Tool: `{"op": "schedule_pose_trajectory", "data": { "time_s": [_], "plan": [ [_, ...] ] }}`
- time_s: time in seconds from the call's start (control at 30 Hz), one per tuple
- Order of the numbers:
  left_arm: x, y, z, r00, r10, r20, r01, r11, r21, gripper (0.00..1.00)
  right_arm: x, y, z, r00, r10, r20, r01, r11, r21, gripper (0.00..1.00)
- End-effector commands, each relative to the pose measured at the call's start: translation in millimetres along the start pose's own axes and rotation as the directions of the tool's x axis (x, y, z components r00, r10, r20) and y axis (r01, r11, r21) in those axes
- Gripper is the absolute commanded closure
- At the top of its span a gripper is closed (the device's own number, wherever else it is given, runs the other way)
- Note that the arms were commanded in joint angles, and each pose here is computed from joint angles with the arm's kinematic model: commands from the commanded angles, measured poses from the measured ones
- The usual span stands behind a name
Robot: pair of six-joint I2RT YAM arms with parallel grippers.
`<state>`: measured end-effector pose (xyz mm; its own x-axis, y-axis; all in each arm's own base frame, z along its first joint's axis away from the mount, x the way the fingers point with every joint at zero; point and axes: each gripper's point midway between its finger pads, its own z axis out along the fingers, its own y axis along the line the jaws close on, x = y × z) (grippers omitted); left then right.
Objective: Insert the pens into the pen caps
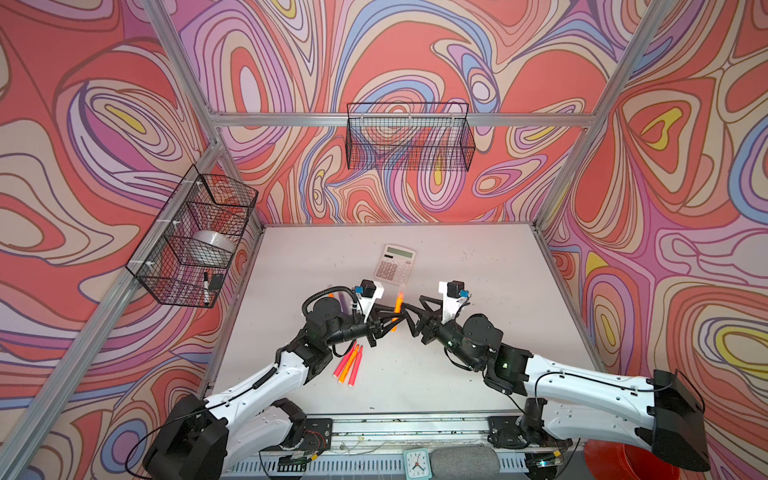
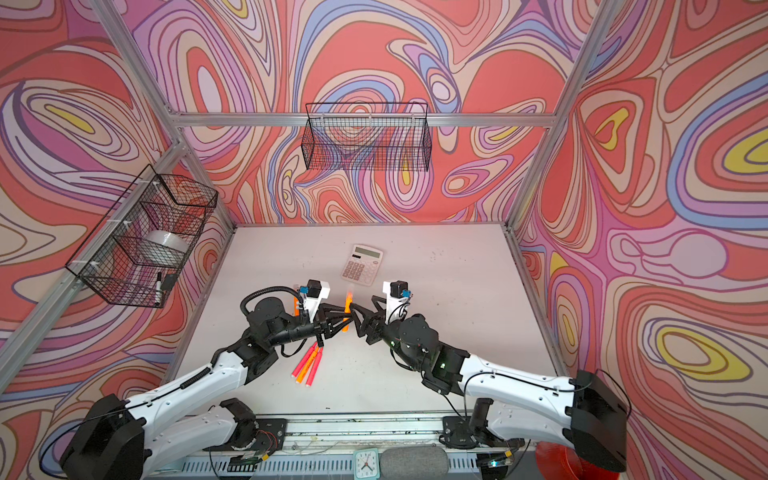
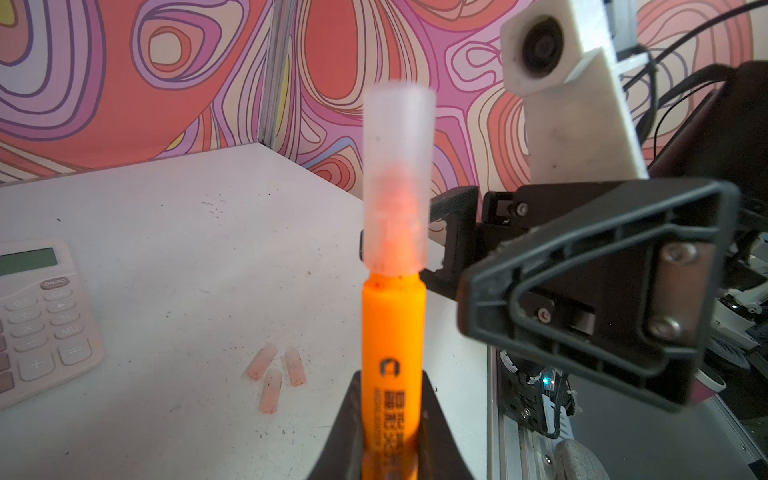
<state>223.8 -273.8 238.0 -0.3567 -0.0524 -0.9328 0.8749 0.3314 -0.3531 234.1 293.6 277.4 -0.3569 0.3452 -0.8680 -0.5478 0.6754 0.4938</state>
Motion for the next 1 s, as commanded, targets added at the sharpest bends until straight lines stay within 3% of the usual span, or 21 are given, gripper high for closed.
{"op": "schedule_pose_trajectory", "data": {
  "time_s": [0.0, 0.23, 0.4, 0.77, 0.97],
  "plan": [
    [-11.3, -1.1, -2.5, 0.998, 0.057, 0.036, -0.057, 0.998, -0.011, 1.0, -10.3, -2.6, -11.4, 0.999, -0.025, 0.022, 0.025, 1.0, 0.015, 0.21],
    [-7.2, 7.9, -1.3, 0.998, 0.065, 0.018, -0.064, 0.996, -0.056, 1.0, -32.4, 20.5, -19.3, 0.999, 0.009, 0.052, -0.004, 0.997, -0.079, 0.23],
    [-5.8, 15.0, -3.3, 0.997, 0.074, 0.018, -0.072, 0.992, -0.101, 1.0, -40.9, 18.1, 0.4, 0.999, 0.036, 0.028, -0.037, 0.999, 0.024, 0.44],
    [-5.9, 16.3, -4.3, 0.996, 0.084, 0.012, -0.082, 0.99, -0.117, 1.0, -34.2, 35.1, 49.6, 0.998, 0.002, -0.068, 0.004, 0.997, 0.076, 0.48],
    [-5.5, 15.7, -3.7, 0.997, 0.081, 0.009, -0.079, 0.99, -0.114, 1.0, -30.8, 39.0, 57.5, 0.996, -0.001, -0.088, 0.008, 0.997, 0.071, 0.63]
  ]
}}
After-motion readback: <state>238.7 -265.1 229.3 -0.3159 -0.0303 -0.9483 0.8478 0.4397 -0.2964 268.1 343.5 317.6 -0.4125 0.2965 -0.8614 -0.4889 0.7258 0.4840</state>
